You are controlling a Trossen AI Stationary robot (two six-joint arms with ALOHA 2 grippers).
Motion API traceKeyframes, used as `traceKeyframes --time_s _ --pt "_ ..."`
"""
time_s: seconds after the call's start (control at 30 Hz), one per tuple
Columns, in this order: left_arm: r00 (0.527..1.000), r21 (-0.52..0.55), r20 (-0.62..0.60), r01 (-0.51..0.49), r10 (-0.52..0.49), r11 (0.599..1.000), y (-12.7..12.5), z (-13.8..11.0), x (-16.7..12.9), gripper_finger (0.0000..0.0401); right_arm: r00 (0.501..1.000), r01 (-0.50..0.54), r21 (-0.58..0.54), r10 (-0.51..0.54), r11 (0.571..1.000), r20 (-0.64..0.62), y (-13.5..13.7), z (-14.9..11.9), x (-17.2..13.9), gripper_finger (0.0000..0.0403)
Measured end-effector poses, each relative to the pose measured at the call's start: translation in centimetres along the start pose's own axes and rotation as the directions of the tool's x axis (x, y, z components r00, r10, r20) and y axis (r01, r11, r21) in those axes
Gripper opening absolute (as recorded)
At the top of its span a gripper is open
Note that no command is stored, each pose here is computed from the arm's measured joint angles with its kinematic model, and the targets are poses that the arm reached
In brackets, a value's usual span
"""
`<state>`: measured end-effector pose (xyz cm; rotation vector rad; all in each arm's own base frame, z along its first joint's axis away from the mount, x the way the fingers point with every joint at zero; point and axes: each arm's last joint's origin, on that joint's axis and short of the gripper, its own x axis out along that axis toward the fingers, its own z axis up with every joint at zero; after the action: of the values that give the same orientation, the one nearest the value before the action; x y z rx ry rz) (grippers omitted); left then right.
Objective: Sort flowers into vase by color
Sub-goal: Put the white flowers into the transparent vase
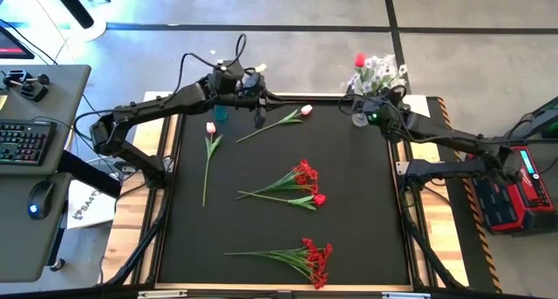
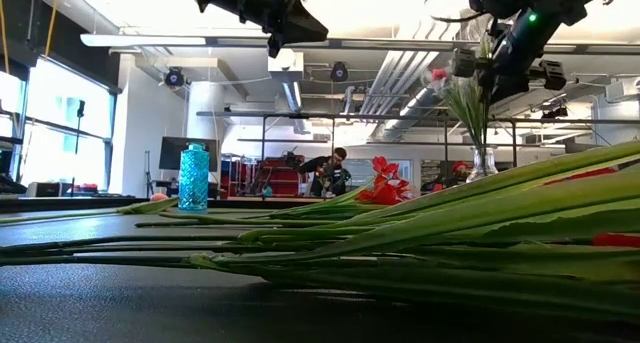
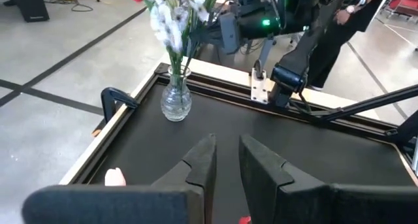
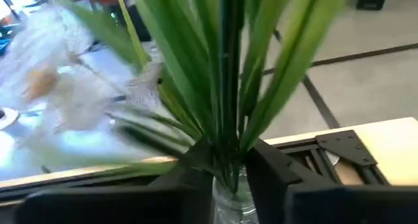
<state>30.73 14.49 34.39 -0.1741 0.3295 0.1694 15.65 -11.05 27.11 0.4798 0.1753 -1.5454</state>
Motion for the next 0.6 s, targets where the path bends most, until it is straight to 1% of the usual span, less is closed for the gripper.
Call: traceKeyframes --time_s 0.17,0.33,0.4,0.47,0.6 --pt "1.000 -0.006 -0.019 -0.002 0.002 1.000 0.0 -0.2 0.0 0.0060 0.996 -0.054 0.026 0.056 0.998 -0.068 0.1 0.7 0.2 0.0134" --pt "0.999 -0.016 -0.052 -0.006 0.005 1.000 0.0 -0.5 0.0 0.0063 0.989 -0.076 0.036 0.080 0.996 -0.125 0.1 2.4 -0.5 0.0171" --pt "0.998 -0.021 -0.069 -0.013 0.012 1.000 0.0 -0.7 0.0 0.0063 0.988 -0.061 0.064 0.069 0.996 -0.137 0.0 3.4 -1.1 0.0178" --pt "0.994 -0.023 -0.093 -0.053 0.051 0.998 0.2 -0.9 0.0 0.0063 0.987 -0.049 0.088 0.062 0.995 -0.147 0.0 4.4 -1.7 0.0182" --pt "0.977 0.017 -0.177 -0.121 0.123 0.992 0.4 -1.8 0.0 0.0063 0.983 -0.044 0.120 0.064 0.992 -0.171 -0.3 6.8 -3.4 0.0184"
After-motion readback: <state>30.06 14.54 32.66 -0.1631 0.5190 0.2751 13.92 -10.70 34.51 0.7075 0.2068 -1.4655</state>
